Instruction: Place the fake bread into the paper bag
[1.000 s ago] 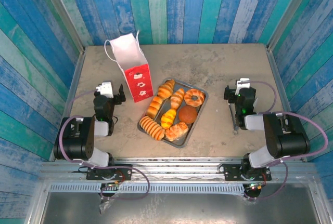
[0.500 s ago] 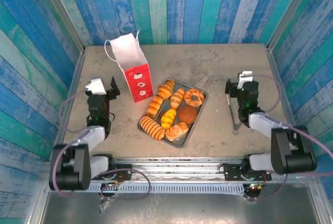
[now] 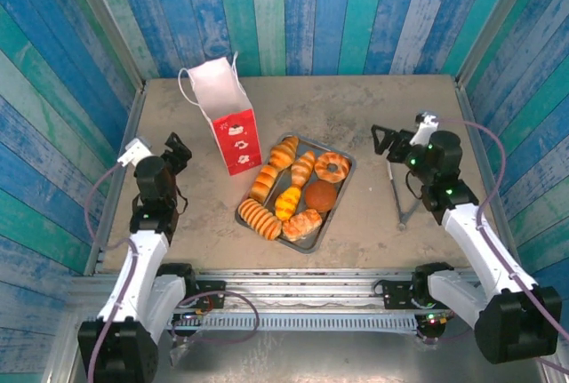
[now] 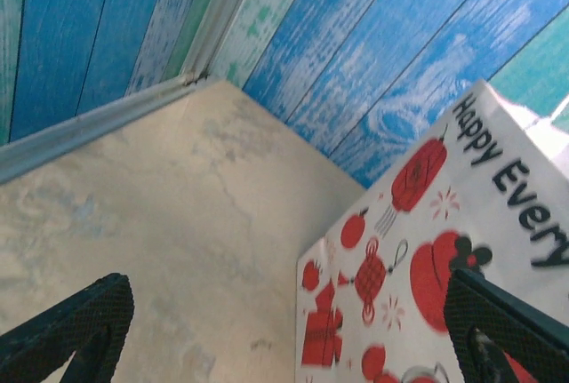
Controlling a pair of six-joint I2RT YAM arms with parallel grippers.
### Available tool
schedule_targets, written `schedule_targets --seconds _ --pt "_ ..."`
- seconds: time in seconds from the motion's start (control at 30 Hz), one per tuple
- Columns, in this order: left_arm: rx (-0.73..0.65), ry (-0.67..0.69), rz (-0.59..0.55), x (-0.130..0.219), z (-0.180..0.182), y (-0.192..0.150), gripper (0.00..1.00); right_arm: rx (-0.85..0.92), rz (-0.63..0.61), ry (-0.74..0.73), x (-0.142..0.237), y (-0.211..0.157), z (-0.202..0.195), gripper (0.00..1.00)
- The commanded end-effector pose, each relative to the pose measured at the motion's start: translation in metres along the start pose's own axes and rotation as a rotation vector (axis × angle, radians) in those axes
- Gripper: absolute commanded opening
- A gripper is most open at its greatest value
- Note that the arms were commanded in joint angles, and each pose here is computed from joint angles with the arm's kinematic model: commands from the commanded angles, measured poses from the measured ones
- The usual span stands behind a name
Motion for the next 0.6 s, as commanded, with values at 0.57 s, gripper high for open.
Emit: schedule_targets --seconds 0.57 --pt "0.036 0.029 0.050 0.037 0.036 -0.027 0.94 -0.438 0.418 -0.107 -0.021 -0.156 -0.001 0.63"
Point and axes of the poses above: each hand's point on the last joint's axis, 136 mm out from that joint toward the fingers, its own x axis back along the fingers, its own z axis along the line the jaws close on, y = z × x, the point moved 6 cm from there along x, back along the fingers, and after that the axes turned 8 degrees about x, right-handed, at the moved point
